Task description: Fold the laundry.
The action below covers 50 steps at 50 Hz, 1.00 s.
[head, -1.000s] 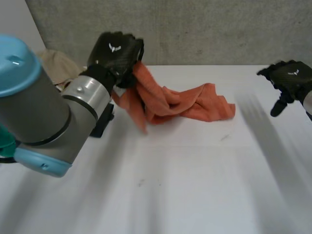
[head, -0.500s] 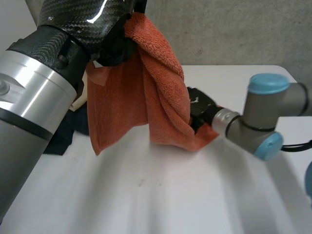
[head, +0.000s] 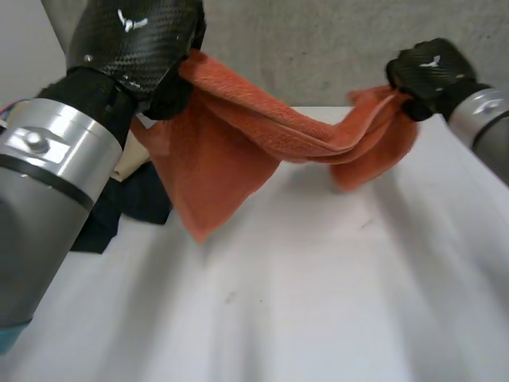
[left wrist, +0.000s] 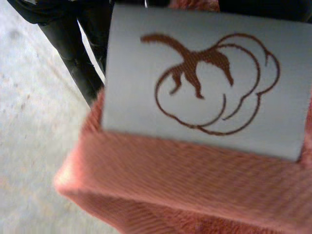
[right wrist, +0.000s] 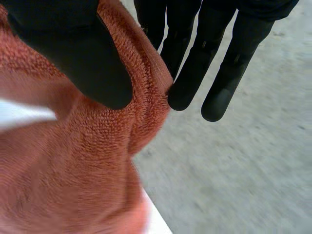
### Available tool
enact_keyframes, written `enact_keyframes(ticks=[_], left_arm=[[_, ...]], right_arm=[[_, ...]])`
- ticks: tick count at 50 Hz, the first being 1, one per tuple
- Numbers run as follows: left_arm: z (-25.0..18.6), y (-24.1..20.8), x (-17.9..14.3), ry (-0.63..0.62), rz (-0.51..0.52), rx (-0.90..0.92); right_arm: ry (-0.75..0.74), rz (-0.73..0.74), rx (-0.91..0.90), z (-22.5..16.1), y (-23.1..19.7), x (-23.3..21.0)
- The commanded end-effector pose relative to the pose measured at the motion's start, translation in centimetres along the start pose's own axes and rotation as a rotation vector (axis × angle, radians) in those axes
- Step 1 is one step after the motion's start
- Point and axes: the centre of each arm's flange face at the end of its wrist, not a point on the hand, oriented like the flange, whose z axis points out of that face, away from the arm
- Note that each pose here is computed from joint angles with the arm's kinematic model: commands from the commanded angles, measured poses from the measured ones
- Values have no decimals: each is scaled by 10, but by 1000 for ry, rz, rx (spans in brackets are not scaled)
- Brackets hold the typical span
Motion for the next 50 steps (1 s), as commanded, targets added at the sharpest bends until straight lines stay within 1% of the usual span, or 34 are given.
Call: enact_keyframes(ticks=[1, 3, 4, 6, 8, 10, 13, 15, 17, 21, 24, 27, 29, 34, 40, 44, 50], left_arm=[[19, 69, 13, 14, -5, -141], [21, 84, 20, 32, -8, -173], [23, 100, 27, 45, -10, -205], [25, 114, 32, 53, -12, -233], [27, 130, 38, 67, -14, -266], [28, 136, 41, 72, -15, -278], [29, 137, 46, 83, -17, -277], [28, 134, 50, 94, -18, -271], [28, 133, 51, 97, -19, -270], [27, 128, 50, 94, -19, -260], [26, 121, 47, 87, -19, -246], [24, 115, 44, 83, -21, -238], [20, 114, 44, 84, -27, -242], [12, 110, 43, 85, -46, -243], [3, 108, 43, 89, -51, -250], [-2, 107, 43, 92, -53, -254], [-5, 105, 43, 91, -53, -252]], right_arm=[[-29, 64, -173, -49, 13, -26], [-39, 84, -241, -57, 27, -35], [-60, 107, -304, -65, 37, -46], [-95, 123, -356, -73, 45, -62], [-154, 129, -417, -77, 54, -84], [-159, 123, -434, -75, 58, -90], [-107, 117, -432, -64, 58, -78], [-55, 110, -419, -56, 56, -58], [-24, 108, -448, -55, 60, -39], [-46, 116, -493, -58, 58, -17], [-79, 109, -494, -58, 55, -6], [-128, 48, -469, -58, 52, 2], [-146, -19, -442, -57, 51, 8], [-184, -101, -402, -49, 51, 6], [-194, -125, -388, -24, 84, 3], [-215, -115, -384, -13, 103, -3], [-302, -61, -396, -5, 138, -24]])
